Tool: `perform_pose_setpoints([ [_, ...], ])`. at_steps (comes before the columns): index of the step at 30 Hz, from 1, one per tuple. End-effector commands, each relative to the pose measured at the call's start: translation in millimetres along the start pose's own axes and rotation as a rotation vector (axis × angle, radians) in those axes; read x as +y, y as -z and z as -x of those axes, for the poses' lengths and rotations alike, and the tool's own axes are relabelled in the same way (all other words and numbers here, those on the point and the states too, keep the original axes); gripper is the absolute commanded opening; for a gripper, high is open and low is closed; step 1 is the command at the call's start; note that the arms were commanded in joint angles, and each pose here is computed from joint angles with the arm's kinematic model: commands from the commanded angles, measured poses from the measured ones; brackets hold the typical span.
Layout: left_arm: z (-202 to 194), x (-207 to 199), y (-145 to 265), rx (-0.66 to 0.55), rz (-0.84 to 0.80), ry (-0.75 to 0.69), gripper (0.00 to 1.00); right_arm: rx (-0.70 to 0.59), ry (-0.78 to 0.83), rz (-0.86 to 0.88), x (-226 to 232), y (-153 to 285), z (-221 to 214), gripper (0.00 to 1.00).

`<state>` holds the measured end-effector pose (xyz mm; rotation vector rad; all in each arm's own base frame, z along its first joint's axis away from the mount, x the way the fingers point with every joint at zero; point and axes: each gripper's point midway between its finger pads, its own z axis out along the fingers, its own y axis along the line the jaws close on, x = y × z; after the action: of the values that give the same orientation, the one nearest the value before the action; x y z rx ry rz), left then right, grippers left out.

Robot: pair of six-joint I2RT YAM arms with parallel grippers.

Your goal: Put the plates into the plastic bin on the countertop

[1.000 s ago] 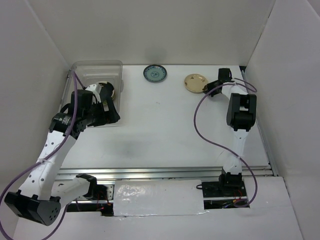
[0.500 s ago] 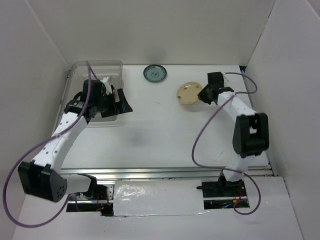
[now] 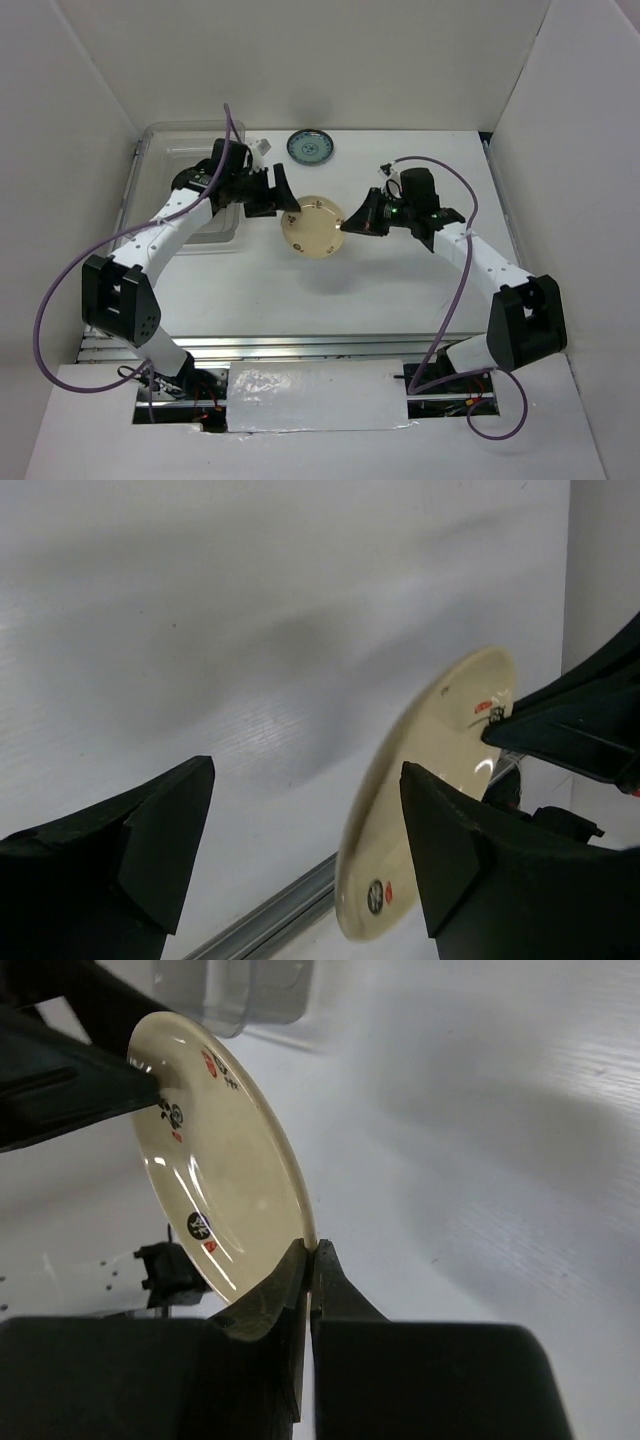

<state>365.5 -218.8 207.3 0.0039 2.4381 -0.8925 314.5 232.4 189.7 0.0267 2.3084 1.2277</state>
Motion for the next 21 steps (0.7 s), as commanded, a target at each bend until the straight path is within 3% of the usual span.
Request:
perform_pose_setpoints([
  [1, -0.3, -2.7, 2.3, -0.028, 0.007, 0.007, 0.81, -0.005, 0.107, 0.178, 52.4, 15.1, 5.9, 0.0],
  [5, -4.7, -12.7, 5.4, -0.034, -0.028, 0.0, 0.22, -0.006, 0.091, 0.176, 51.6, 13.6, 7.4, 0.0],
  [7, -3.2, -20.1, 9.4, -0.047, -0.049, -0.009, 0.16, -0.002, 0.077, 0.187, 51.9, 12.3, 8.8, 0.0],
  [8, -3.2, -22.5, 10.5, -0.048, -0.06, -0.01, 0.07, 0.006, 0.07, 0.191, 49.6, 10.2, 7.4, 0.0],
  [9, 2.1, -18.6, 13.9, -0.066, -0.052, -0.002, 0.05, 0.007, 0.059, 0.197, 49.3, 9.9, 8.1, 0.18],
  [10, 6.3, -11.7, 17.1, -0.079, -0.026, 0.023, 0.0, 0.007, 0.037, 0.185, 40.8, 10.8, 6.7, 0.44],
  [12, 28.6, 20.0, 32.4, -0.16, 0.069, 0.126, 0.0, -0.025, 0.012, 0.144, 27.9, 15.7, 7.2, 0.85],
  [13, 35.1, 37.3, 40.4, -0.189, 0.112, 0.187, 0.0, -0.064, -0.017, 0.064, 4.7, 16.0, 4.7, 1.0],
  [14, 48.1, 73.9, 57.4, -0.253, 0.18, 0.281, 0.0, -0.1, -0.006, 0.045, 3.1, 25.0, 3.2, 1.0],
  [17, 67.9, 133.2, 102.7, -0.469, 0.326, 0.487, 0.0, -0.134, -0.006, -0.029, -22.2, 33.7, -16.5, 1.0],
  [19, 76.8, 183.6, 140.6, -0.666, 0.471, 0.646, 0.0, -0.126, -0.007, -0.043, -33.5, 37.3, -33.0, 1.0],
  [21, 81.0, 205.8, 157.4, -0.777, 0.522, 0.739, 0.0, -0.124, -0.011, -0.045, -39.3, 38.8, -41.8, 1.0],
])
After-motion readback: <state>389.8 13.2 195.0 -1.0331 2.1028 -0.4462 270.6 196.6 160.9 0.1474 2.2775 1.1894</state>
